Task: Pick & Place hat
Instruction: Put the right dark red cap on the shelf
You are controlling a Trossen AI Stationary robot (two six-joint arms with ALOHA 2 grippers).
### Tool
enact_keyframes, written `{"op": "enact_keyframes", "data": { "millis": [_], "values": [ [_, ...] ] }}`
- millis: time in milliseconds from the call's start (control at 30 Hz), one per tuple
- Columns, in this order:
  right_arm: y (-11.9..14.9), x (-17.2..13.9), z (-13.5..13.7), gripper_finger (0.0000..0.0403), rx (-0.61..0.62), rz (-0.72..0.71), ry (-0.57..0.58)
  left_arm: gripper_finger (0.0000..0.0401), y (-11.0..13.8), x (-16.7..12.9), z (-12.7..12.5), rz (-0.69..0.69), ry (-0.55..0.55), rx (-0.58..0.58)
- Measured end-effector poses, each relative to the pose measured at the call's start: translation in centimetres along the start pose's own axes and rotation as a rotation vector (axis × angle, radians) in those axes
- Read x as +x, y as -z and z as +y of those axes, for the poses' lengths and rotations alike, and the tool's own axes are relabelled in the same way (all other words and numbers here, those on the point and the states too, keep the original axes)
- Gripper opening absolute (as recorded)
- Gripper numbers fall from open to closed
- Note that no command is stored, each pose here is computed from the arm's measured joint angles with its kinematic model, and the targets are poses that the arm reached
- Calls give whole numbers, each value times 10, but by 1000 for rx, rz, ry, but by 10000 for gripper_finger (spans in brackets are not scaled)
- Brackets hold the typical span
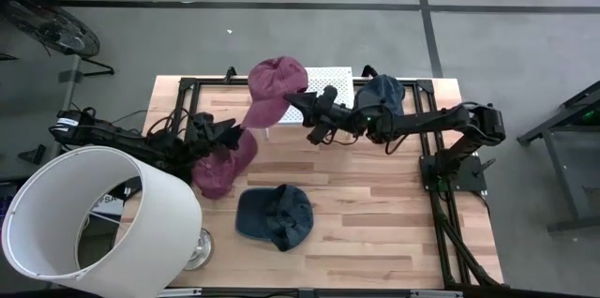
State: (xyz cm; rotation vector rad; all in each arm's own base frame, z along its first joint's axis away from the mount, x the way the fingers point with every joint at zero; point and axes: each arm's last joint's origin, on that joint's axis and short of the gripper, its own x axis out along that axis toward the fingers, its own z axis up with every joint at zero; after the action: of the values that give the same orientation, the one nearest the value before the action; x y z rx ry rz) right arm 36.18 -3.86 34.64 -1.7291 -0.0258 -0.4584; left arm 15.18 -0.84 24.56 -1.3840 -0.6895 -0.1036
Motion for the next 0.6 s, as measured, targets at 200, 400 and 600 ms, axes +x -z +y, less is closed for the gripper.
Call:
{"op": "enact_keyframes", "data": {
  "millis": [200, 400, 600],
  "values": [
    [4, 1, -2, 5, 8, -1, 20, 250, 2, 10, -11, -5, 21, 25],
    [7, 1, -5, 5, 13, 23, 57, 250, 4, 14, -10, 22, -4, 40],
    [8, 5, -11, 5, 17, 23, 42, 250, 4, 14, -10, 16, -10, 41]
  ]
}}
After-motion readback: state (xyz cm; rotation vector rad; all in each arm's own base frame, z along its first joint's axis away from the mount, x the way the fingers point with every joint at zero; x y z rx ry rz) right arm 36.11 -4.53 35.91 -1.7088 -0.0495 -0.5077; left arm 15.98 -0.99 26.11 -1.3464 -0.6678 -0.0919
